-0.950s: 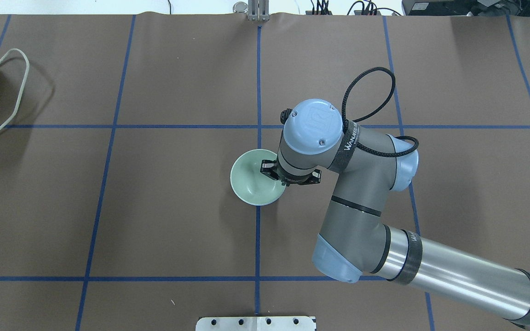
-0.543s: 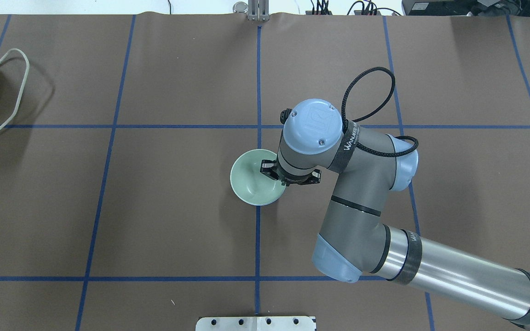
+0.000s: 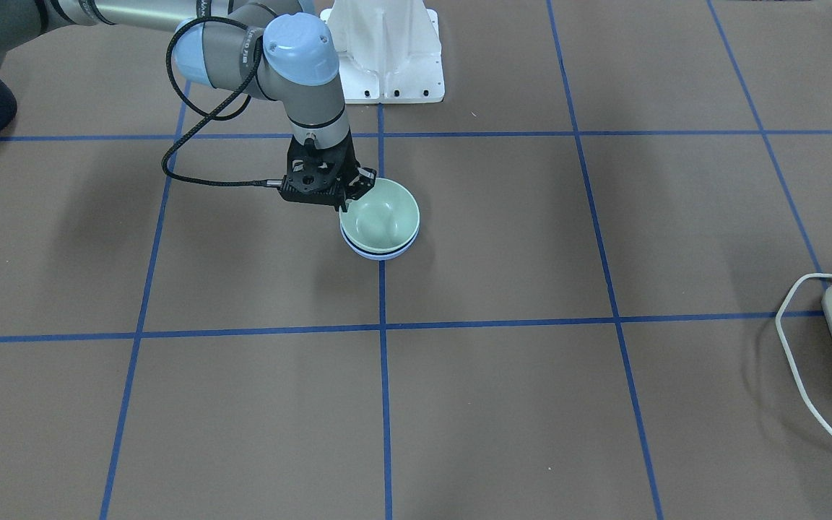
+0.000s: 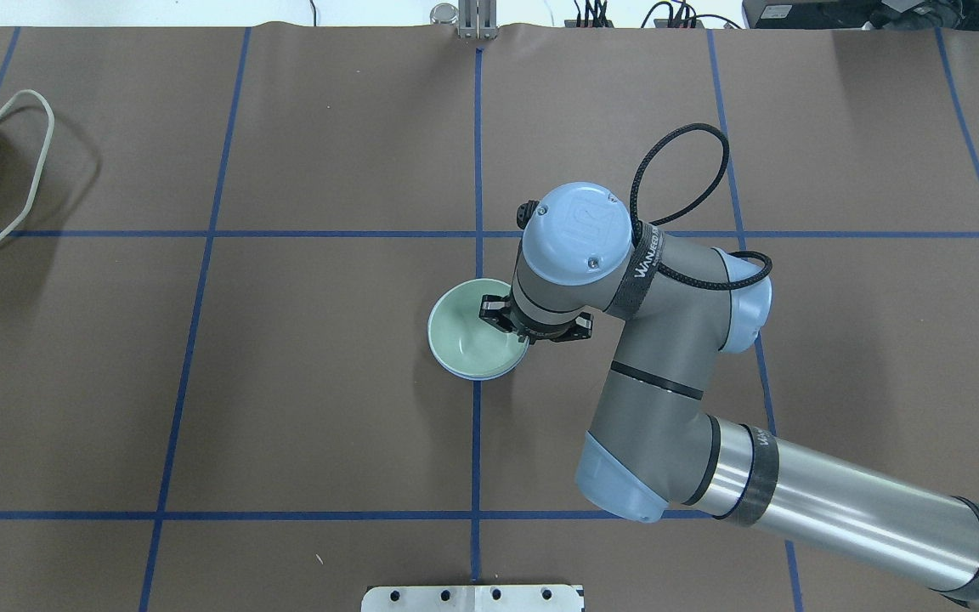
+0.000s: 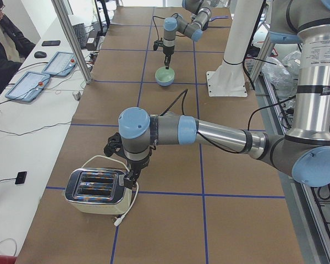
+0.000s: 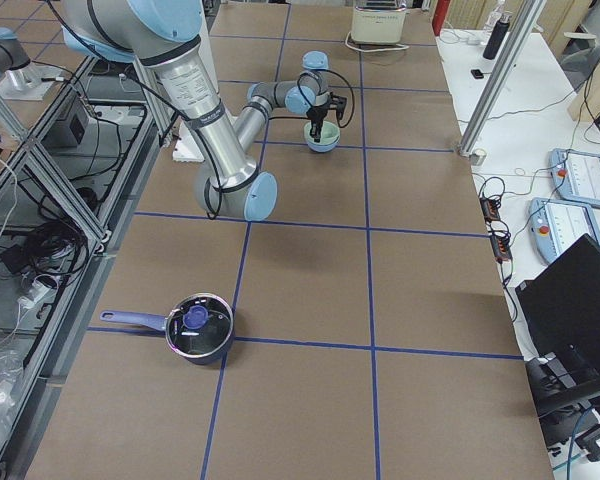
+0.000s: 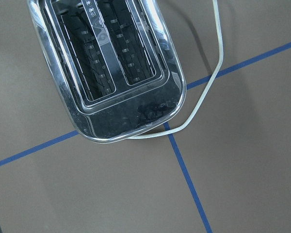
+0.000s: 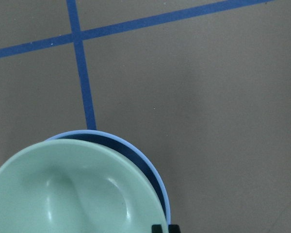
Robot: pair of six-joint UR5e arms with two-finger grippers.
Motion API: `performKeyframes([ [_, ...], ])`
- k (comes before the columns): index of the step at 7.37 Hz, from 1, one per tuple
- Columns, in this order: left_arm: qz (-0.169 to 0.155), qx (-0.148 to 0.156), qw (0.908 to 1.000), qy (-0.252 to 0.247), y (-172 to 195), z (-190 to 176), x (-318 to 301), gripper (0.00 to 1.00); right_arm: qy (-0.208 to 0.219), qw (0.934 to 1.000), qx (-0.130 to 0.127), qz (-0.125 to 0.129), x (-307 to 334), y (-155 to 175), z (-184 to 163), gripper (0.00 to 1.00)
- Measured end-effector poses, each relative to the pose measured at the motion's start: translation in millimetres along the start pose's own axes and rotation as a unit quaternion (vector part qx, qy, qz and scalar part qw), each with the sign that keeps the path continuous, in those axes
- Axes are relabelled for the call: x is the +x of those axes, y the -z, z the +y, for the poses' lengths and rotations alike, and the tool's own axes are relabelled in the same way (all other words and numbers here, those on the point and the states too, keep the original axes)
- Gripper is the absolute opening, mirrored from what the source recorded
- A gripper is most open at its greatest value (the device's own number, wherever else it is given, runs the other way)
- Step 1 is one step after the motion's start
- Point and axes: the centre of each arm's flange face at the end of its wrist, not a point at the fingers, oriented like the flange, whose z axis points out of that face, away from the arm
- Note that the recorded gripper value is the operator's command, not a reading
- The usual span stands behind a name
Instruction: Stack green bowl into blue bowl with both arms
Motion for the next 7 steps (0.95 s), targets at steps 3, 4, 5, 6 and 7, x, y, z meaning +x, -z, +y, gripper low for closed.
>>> performKeyframes([
  [3, -0.001, 0.0, 1.0, 0.0, -0.1, 0.0, -0.2, 0.98, 0.0, 1.0, 0.0, 0.0, -1.0, -0.6, -0.4, 0.79],
  [4, 0.0, 0.0, 1.0, 0.0, -0.1, 0.0, -0.2, 0.98, 0.001, 1.0, 0.001, -0.004, -2.1, 2.0, -1.0, 1.0],
  [5, 0.0, 0.0, 1.0, 0.0, -0.1, 0.1, -0.2, 0.98, 0.0, 0.9999, 0.005, -0.013, -2.2, 10.4, -5.7, 1.0],
  [6, 0.0, 0.0, 1.0, 0.003, 0.0, 0.1, -0.1, 0.98, 0.001, 0.9997, 0.01, -0.022, 2.0, 24.2, -17.8, 1.0],
  [7, 0.0, 0.0, 1.0, 0.007, 0.0, 0.0, 0.0, 0.98, 0.01, 0.9996, 0.014, -0.024, 12.4, 42.1, -38.6, 1.0],
])
